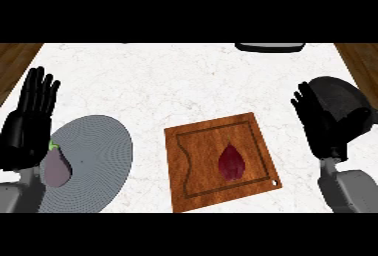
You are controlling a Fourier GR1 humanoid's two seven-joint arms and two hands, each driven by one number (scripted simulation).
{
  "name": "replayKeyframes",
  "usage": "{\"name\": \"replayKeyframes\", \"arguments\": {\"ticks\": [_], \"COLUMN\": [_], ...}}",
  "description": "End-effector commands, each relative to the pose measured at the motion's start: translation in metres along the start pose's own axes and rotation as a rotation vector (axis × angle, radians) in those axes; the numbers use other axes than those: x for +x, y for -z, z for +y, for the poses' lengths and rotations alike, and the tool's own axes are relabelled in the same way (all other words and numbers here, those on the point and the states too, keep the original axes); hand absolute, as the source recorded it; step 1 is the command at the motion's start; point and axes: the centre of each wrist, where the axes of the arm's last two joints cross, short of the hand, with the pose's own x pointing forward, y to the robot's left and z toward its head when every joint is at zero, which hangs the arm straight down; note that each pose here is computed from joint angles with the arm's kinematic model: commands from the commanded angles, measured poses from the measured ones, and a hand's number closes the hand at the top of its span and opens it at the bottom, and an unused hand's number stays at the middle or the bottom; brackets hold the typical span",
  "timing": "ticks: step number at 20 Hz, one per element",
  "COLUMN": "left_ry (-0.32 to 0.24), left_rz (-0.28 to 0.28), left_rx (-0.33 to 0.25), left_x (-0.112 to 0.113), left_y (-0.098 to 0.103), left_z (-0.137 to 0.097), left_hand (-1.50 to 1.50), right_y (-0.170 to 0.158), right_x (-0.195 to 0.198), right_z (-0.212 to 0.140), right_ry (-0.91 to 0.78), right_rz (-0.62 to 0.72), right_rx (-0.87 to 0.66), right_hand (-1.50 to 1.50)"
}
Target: Pick the pear from the cutting board and place it in the pan
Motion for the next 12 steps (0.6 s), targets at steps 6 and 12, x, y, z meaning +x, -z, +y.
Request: {"name": "replayKeyframes", "arguments": {"ticks": [6, 12], "left_ry": [-0.156, -0.206], "left_rz": [0.387, 0.488], "left_rx": [-0.306, -0.336], "left_x": [-0.044, -0.047], "left_y": [-0.042, -0.053], "left_z": [-0.064, -0.091], "left_hand": [0.0, 0.0], "right_y": [0.025, 0.033], "right_x": [0.083, 0.024], "right_z": [0.105, 0.098], "right_ry": [-0.273, -0.501], "right_rz": [-0.389, -0.652], "right_rx": [0.534, 0.286], "right_hand": [1.5, -1.5]}}
